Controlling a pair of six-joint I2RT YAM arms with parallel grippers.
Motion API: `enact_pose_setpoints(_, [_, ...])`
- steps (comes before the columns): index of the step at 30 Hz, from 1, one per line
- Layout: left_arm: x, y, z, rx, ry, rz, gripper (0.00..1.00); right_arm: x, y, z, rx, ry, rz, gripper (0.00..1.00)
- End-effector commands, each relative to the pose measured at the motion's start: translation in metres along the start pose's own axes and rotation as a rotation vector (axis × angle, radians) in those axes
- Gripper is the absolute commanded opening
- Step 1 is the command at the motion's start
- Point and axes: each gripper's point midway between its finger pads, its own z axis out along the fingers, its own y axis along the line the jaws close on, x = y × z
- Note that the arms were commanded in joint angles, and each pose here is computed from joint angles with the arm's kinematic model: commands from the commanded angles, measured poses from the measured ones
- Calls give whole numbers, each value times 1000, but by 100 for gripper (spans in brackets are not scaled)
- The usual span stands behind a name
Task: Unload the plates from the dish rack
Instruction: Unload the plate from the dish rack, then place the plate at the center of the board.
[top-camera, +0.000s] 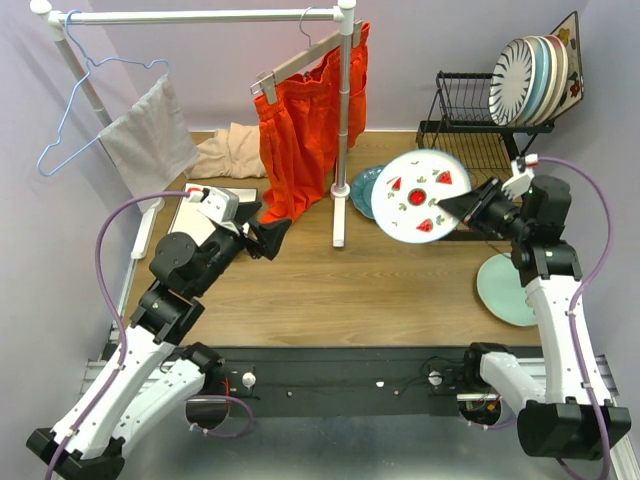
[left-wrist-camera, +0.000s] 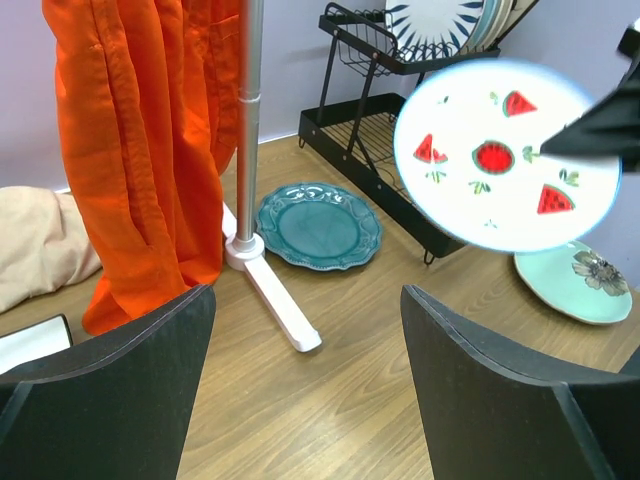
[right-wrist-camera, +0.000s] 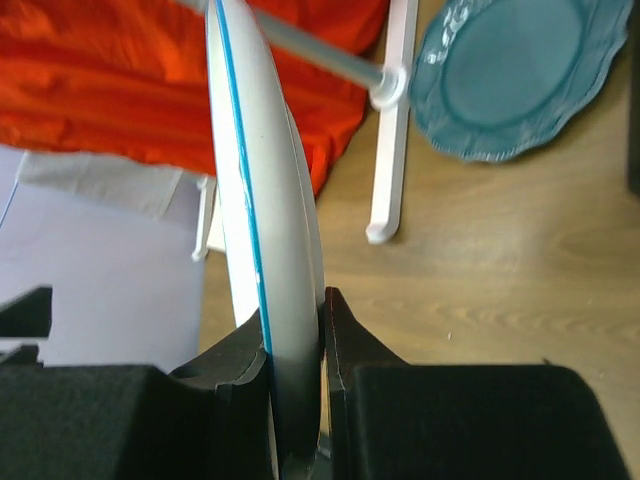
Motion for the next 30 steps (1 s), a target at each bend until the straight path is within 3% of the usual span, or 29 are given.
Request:
enact_pose_setpoints(1, [-7, -5, -5, 22, -23, 2, 84, 31, 23, -17, -141, 84, 36, 1])
enact_pose_setpoints(7, [-7, -5, -4, 23, -21, 5, 84, 92, -14, -16, -83, 194, 195, 1])
enact_pose_setpoints(13, [-5, -6, -3, 31, -13, 2, 84, 127, -32, -18, -48, 271, 250, 1])
enact_pose_setpoints(19, [-5, -5, -3, 24, -17, 3, 84, 175, -67, -15, 140, 415, 288, 1])
enact_pose_setpoints(30, [-6, -3, -4, 15, -21, 3, 84, 183, -118, -11, 383, 279, 434, 1])
